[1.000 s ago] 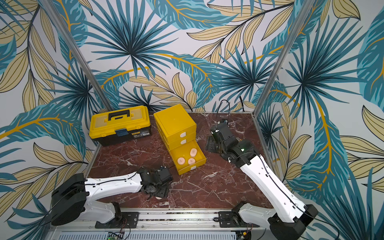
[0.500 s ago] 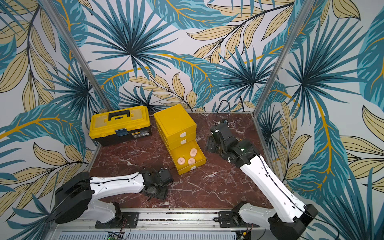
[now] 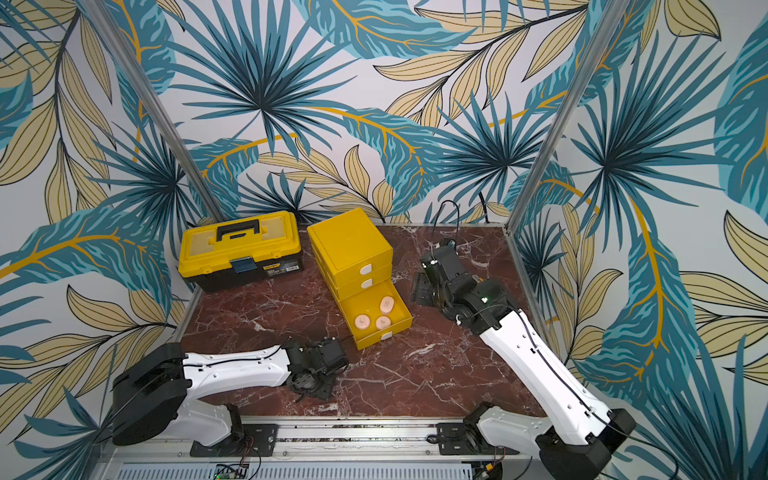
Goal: Put the bluetooth earphones in the drawer according to color
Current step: Pick up the Bluetooth earphone from the center of the board, then place the bluetooth earphone in the drawer.
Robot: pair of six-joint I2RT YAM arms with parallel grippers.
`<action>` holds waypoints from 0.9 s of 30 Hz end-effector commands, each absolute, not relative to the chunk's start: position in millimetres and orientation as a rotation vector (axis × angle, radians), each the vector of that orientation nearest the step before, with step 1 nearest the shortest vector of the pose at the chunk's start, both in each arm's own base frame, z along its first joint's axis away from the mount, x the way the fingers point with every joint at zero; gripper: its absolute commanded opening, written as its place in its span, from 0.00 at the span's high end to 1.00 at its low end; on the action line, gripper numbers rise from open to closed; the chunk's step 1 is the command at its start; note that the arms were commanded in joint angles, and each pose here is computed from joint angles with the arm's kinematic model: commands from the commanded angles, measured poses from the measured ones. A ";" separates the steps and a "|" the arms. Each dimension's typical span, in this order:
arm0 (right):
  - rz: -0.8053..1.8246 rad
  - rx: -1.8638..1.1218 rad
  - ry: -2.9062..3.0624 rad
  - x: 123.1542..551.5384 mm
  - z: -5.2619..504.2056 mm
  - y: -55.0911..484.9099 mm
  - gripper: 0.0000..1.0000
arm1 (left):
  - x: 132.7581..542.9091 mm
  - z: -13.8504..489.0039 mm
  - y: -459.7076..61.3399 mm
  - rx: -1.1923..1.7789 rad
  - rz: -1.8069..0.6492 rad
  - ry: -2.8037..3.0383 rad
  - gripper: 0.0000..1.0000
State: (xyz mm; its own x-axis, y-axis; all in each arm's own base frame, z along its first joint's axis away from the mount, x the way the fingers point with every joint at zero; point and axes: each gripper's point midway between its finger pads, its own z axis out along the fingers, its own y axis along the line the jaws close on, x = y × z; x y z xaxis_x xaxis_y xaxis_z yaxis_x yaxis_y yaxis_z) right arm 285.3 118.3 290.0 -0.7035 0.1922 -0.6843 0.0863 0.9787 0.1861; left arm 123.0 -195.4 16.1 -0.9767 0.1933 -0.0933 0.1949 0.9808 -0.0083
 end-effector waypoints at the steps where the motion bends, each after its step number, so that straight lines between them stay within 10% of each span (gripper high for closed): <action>1: 0.168 0.207 2.368 278.8 284.5 112.6 0.24 | 136.4 48.2 -202.8 0.351 -0.031 2.937 0.58; 13: 0.135 0.252 2.297 270.2 296.7 92.8 0.24 | 207.9 170.2 -273.3 0.572 -0.118 2.467 0.59; 27: 0.125 0.285 2.243 259.5 307.5 76.7 0.24 | 301.0 146.0 -325.8 0.628 -0.003 2.505 0.59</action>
